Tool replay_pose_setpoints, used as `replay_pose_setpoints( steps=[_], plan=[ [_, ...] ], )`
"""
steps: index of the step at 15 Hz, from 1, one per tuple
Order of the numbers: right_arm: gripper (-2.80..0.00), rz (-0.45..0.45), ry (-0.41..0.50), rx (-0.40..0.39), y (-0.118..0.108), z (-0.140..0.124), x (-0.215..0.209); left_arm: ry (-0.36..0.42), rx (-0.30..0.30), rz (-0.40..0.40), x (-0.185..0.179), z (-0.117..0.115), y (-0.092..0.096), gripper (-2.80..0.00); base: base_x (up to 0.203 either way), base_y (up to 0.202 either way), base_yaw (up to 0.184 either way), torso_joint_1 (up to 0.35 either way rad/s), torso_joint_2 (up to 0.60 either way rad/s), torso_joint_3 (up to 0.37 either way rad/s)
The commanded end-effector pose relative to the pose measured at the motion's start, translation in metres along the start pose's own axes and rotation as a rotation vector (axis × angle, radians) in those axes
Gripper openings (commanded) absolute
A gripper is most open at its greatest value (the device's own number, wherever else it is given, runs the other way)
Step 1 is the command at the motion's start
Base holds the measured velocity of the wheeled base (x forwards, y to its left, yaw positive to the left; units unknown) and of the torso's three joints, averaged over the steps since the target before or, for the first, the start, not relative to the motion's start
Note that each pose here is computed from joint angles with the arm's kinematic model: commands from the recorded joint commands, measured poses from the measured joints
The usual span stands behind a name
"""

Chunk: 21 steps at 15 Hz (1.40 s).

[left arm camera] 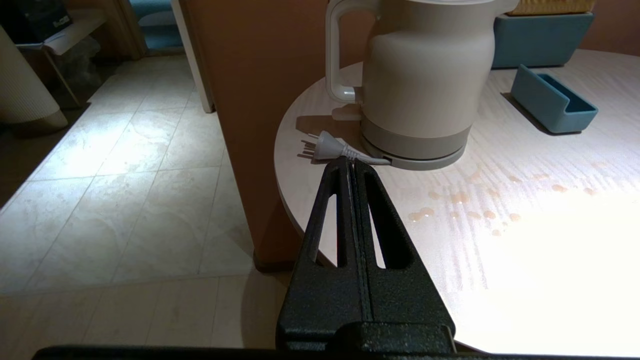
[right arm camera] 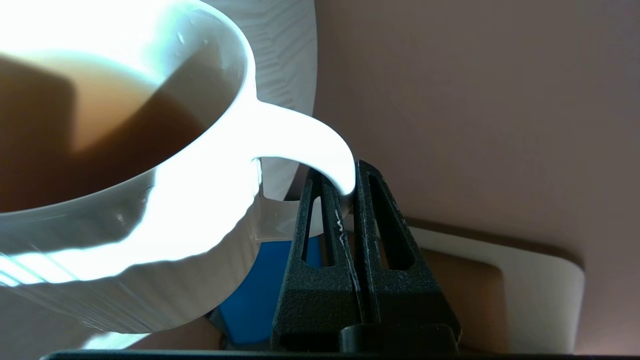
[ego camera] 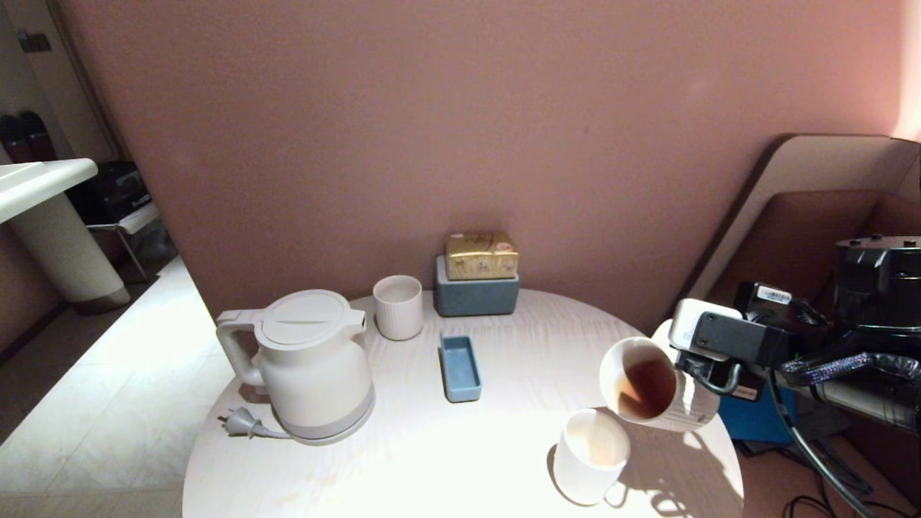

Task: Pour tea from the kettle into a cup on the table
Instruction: Pour water into another cup

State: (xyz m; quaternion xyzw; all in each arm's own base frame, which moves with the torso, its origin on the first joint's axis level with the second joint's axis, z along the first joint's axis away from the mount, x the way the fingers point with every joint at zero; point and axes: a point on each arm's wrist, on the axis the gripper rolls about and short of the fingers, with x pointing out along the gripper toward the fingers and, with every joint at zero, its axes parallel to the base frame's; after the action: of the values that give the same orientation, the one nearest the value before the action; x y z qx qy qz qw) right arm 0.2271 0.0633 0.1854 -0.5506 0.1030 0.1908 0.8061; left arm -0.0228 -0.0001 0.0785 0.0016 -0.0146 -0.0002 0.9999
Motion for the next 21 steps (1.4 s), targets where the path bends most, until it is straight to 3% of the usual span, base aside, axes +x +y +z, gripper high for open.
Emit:
replay_pose_setpoints(
  steps=[1,21],
  plan=[
    [-2.8,-0.007,-0.003,-0.02,-0.001,0.001,-0.001,0.0,0.0,0.0,0.0,0.0,0.0,-2.8,0.0,0.0,0.0,0.0,0.0,0.0],
    [-2.8,-0.001,-0.026,-0.242,0.007,0.014,-0.006,0.002,0.0,0.0,0.0,0.0,0.0,-2.8,0.0,0.0,0.0,0.0,0.0,0.0]
  ],
)
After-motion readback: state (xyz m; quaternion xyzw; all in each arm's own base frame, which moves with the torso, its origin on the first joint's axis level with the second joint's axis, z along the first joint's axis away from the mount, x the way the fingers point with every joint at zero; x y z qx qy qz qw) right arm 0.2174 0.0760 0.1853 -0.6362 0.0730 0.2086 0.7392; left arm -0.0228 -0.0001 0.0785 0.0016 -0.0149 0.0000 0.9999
